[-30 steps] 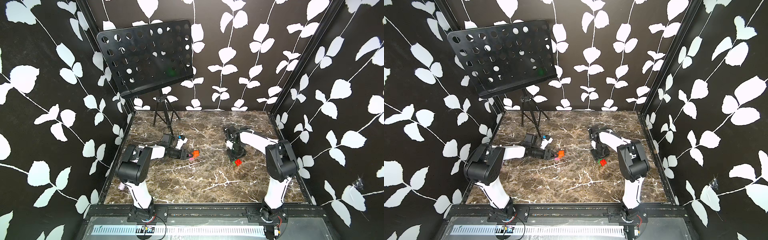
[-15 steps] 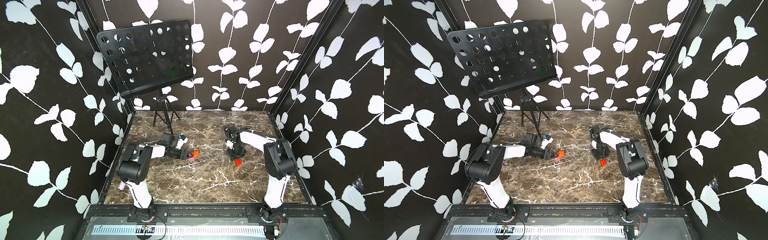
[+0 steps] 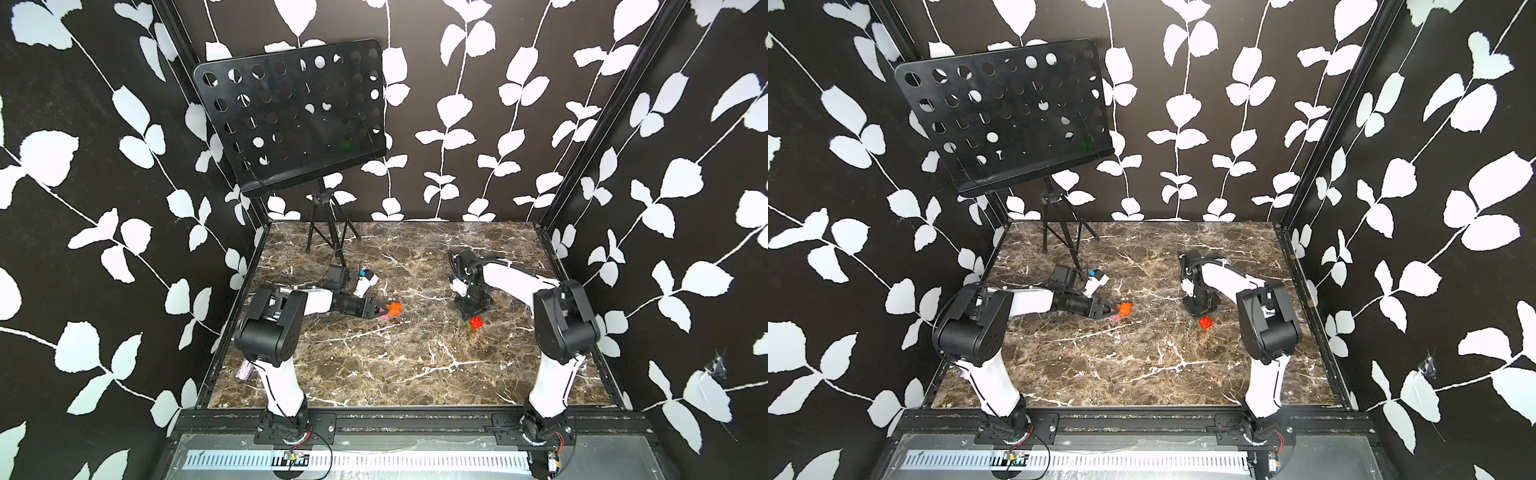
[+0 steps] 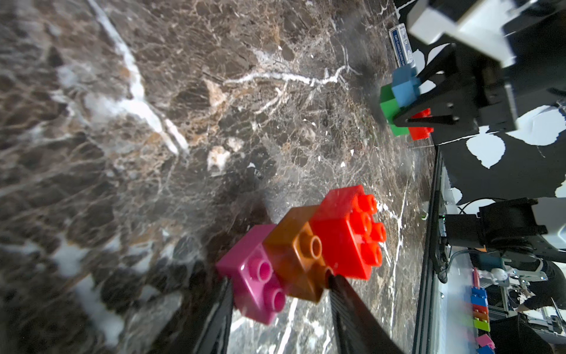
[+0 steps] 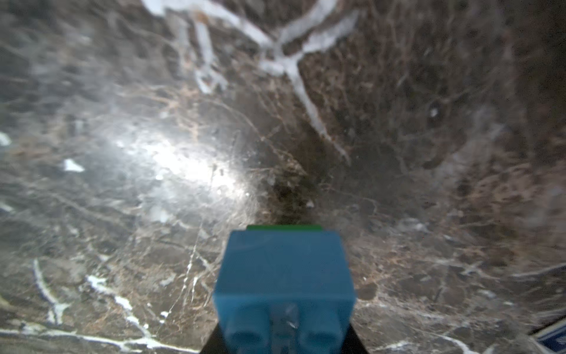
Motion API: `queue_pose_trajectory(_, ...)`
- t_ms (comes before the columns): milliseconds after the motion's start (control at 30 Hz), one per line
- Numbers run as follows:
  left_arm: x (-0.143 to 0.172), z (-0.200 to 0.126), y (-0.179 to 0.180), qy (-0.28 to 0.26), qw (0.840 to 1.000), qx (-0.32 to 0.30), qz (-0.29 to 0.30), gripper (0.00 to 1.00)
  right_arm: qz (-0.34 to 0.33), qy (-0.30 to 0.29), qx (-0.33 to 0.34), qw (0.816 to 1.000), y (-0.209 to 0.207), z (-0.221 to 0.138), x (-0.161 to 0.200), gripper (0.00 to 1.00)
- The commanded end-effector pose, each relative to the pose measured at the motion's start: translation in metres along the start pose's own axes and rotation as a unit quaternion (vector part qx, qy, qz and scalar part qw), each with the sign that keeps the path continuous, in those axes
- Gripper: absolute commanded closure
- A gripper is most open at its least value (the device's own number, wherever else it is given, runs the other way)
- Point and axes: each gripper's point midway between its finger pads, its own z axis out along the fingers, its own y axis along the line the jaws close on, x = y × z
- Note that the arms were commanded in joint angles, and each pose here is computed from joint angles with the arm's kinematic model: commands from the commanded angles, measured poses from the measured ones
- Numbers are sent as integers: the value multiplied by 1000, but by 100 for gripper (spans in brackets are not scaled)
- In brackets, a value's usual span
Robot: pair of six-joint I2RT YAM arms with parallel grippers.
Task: Assemble the letter y with lego
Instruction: Pick up the lego brick from the center of the board.
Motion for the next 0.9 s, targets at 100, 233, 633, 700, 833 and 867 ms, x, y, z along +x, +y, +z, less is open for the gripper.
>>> queue_pose_trajectory(100,36,14,24,60,996,-47,-39,48,-158,-106,-2,982,43,-62,-40,73)
queue_pose_trajectory(233,39,13,28,65,995,-59,-53,49,-230,-125,-15,965,77,-68,-62,74)
queue_pose_trajectory(633,58,14,28,67,990,-55,-112,50,-418,-155,-13,895,147,-76,-91,76)
queue_pose_trajectory(700,59,15,29,66,989,-56,-119,50,-440,-157,-11,884,153,-75,-94,76)
queue_pose_trajectory(833,63,16,31,69,987,-54,-136,50,-465,-148,-11,873,158,-71,-99,76)
queue_pose_trajectory(867,62,16,31,68,987,-54,-139,51,-470,-144,-12,871,159,-70,-101,76)
